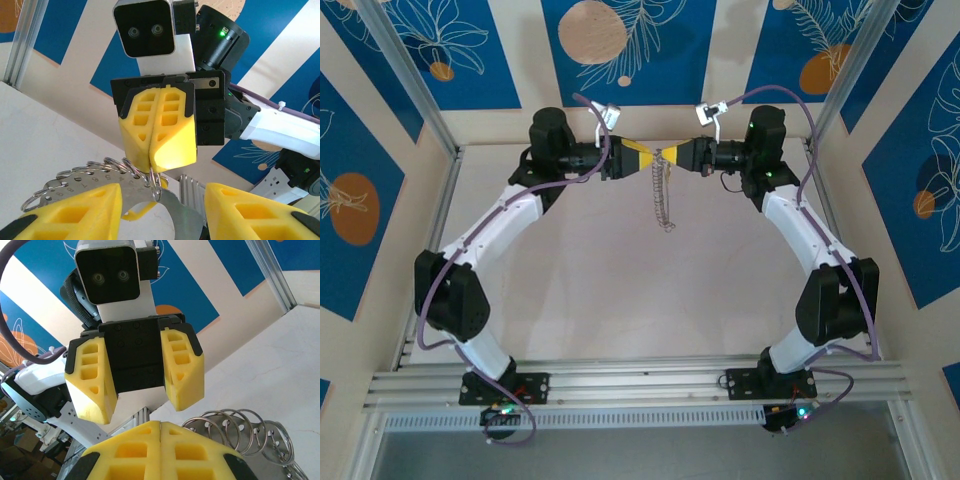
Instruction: Put the keys on the keyring
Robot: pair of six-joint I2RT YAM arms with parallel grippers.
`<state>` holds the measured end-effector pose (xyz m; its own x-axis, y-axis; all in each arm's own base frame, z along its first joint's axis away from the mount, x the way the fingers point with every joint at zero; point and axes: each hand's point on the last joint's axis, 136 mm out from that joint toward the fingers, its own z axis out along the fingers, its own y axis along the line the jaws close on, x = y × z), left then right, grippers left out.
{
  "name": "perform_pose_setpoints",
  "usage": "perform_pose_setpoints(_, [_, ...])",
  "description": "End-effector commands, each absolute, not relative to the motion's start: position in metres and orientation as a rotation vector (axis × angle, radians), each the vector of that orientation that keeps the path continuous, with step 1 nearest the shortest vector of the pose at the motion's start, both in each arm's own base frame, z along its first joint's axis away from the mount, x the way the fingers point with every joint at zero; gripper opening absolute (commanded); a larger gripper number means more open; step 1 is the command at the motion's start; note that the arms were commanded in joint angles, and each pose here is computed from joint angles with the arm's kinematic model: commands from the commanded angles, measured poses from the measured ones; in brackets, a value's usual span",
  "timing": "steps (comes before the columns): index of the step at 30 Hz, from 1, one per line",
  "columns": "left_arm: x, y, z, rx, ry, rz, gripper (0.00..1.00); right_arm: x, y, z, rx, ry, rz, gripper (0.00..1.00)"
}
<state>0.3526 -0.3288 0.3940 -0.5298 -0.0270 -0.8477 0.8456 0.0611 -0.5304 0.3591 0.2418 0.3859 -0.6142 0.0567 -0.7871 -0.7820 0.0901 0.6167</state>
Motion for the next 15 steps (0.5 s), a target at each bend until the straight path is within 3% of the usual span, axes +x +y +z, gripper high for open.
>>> perform_pose_setpoints(1, [0.3532,-0.3275,0.4020,0.870,1.596,-1.558,0.46,0.3562,0.2429,0.3931,-0.769,1.674,1.604,0.00])
perform_pose_setpoints(15, [0.3578,-0.3375,0.3946,0.871,1.611,-1.580,0.43,0.3571,0.2479,0.3925,-0.790,1.666,1.617,0.00])
